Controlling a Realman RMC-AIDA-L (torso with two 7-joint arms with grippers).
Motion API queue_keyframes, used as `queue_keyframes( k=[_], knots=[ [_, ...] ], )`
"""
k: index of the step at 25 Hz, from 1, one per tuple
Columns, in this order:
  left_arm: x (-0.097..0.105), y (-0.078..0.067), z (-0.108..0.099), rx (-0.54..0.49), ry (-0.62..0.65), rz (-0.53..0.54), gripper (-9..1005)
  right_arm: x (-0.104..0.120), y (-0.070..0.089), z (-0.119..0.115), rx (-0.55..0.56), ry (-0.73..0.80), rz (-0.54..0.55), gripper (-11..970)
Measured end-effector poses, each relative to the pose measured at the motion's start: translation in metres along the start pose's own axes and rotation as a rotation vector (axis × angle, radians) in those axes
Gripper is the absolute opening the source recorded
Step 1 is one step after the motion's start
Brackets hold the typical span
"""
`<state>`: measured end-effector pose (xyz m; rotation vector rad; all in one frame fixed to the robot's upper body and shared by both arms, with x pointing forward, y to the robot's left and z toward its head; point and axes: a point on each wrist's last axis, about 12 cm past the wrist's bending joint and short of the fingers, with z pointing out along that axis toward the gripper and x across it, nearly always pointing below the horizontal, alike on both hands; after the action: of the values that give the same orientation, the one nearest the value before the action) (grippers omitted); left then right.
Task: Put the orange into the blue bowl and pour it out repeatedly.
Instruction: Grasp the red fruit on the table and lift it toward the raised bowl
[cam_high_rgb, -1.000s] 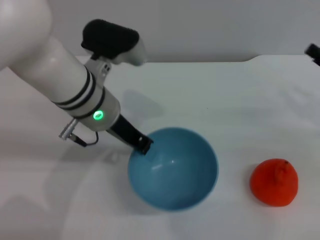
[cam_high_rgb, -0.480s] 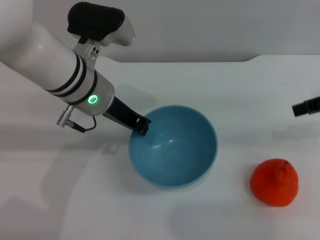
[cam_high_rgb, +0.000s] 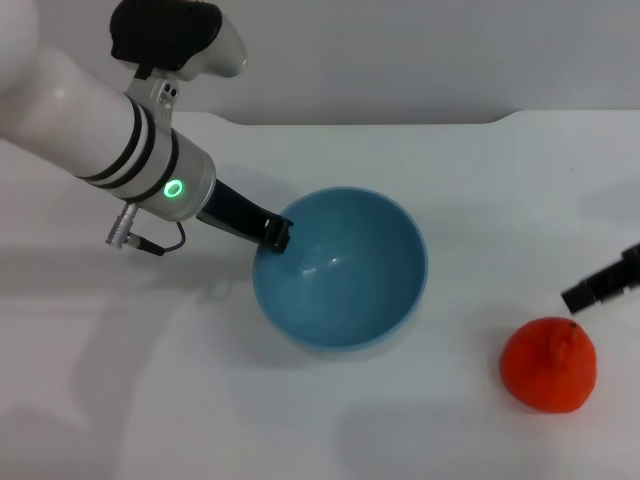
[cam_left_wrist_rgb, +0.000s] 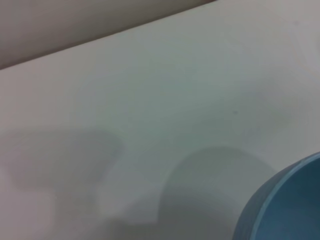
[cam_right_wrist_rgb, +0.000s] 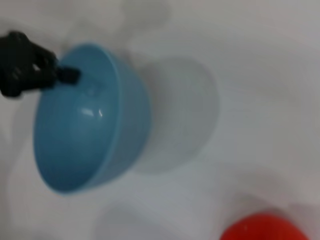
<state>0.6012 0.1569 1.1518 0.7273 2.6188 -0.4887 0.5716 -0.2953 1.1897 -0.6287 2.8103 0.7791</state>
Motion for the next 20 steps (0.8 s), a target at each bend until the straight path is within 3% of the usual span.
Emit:
queue_keyframes(
  k=[7, 20],
  knots=[
    [0.005, 0.006, -0.003, -0.011, -0.014, -0.016, -1, 0.010, 0.001, 0.025, 0.071, 0.086, 0.043, 569],
    [0.013, 0.006, -0.005, -0.018, -0.029, -0.004, -2, -0.001, 0.002, 0.055, 0.113, 0.119, 0.045, 570]
  ],
)
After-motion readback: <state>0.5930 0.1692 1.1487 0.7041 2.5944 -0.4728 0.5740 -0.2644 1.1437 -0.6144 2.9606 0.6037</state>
